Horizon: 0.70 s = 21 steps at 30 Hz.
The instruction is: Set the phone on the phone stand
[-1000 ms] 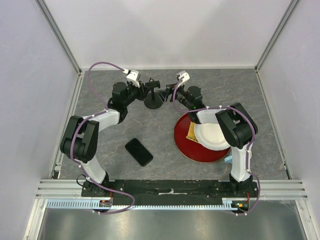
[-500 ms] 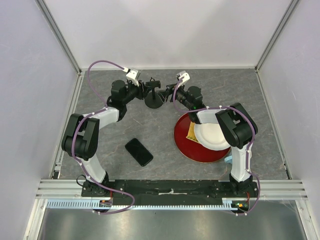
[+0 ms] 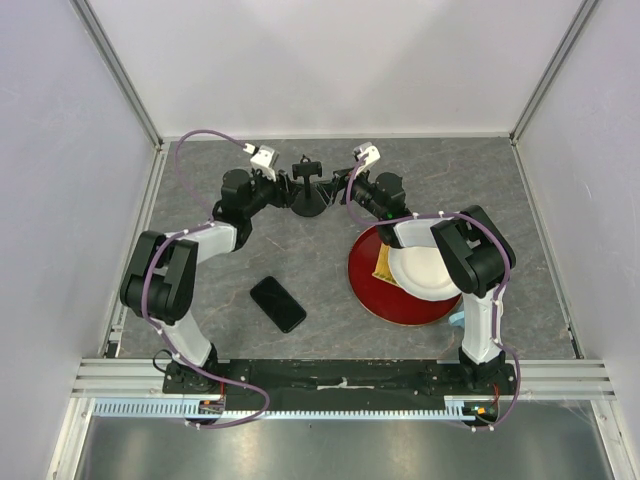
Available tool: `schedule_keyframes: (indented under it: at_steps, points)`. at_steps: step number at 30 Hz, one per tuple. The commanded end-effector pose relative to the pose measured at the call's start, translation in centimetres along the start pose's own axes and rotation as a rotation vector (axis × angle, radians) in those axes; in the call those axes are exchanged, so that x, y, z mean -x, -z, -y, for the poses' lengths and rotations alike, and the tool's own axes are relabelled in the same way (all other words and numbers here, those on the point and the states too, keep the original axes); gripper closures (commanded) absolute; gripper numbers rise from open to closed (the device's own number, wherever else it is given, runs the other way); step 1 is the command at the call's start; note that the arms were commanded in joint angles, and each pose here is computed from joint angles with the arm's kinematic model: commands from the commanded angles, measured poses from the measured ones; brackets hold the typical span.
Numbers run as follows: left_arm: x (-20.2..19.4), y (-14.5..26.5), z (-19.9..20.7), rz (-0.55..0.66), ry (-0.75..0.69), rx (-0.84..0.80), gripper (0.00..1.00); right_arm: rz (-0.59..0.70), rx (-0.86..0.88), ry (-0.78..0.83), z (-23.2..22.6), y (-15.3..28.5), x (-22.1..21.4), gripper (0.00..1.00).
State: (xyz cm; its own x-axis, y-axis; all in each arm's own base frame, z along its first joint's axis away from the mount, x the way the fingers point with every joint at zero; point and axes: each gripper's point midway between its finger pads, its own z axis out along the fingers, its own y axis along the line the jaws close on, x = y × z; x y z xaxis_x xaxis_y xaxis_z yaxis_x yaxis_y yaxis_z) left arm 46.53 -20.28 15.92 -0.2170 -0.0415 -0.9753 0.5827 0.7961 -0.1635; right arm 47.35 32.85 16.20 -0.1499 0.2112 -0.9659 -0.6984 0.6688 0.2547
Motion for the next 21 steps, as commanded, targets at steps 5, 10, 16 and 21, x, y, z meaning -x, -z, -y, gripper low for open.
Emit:
schedule_keyframes:
  at_steps: [5, 10, 16, 21]
  points:
    - [5.4, 4.1, 0.1, 0.228, -0.009, 0.089, 0.38, 0.049, -0.001, 0.033, -0.4, 0.1, 3.1, 0.15]
    - [8.1, 8.8, -0.6, 0.268, 0.138, 0.253, 0.36, 0.019, -0.040, 0.032, 0.1, 0.6, 3.0, 0.13]
    - [5.1, 15.1, -0.7, 0.149, 0.594, 0.497, 0.25, 0.060, -0.056, 0.012, -0.2, 2.2, 4.9, 0.10]
    - [1.9, 19.4, 2.1, -0.051, 0.815, 0.576, 0.06, 0.024, -0.049, 0.038, -0.6, 3.2, 4.6, 0.09]
